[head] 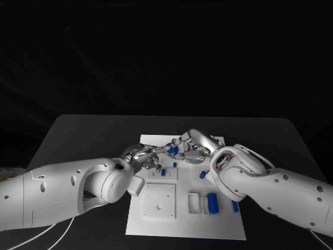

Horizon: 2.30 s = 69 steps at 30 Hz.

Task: Assemble the parts on the task board

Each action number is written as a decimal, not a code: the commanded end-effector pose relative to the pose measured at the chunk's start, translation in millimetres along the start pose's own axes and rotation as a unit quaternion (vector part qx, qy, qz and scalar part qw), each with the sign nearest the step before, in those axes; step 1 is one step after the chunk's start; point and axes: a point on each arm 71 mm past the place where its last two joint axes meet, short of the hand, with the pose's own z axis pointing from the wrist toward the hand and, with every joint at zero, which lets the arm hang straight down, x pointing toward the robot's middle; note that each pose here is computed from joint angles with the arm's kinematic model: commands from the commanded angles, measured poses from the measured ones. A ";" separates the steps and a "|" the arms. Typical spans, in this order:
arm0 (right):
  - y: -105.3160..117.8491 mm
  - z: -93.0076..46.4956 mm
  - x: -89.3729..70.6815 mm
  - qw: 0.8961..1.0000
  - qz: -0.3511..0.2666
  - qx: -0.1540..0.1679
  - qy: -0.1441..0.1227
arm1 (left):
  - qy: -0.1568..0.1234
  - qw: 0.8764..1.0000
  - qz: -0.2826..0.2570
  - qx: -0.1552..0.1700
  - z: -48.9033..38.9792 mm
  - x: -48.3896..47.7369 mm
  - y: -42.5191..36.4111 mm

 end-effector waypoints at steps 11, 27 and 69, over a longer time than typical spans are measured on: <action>2.3 0.7 1.8 1.000 0.009 -0.018 0.008 | 0.019 1.000 0.005 0.006 0.5 5.0 -2.2; 2.1 0.2 0.7 1.000 0.006 -0.029 0.006 | 0.014 1.000 0.015 -0.008 1.1 3.5 -0.9; -3.7 -0.9 2.7 0.999 -0.001 -0.040 0.036 | 0.057 0.994 0.061 -0.064 1.4 -8.1 6.9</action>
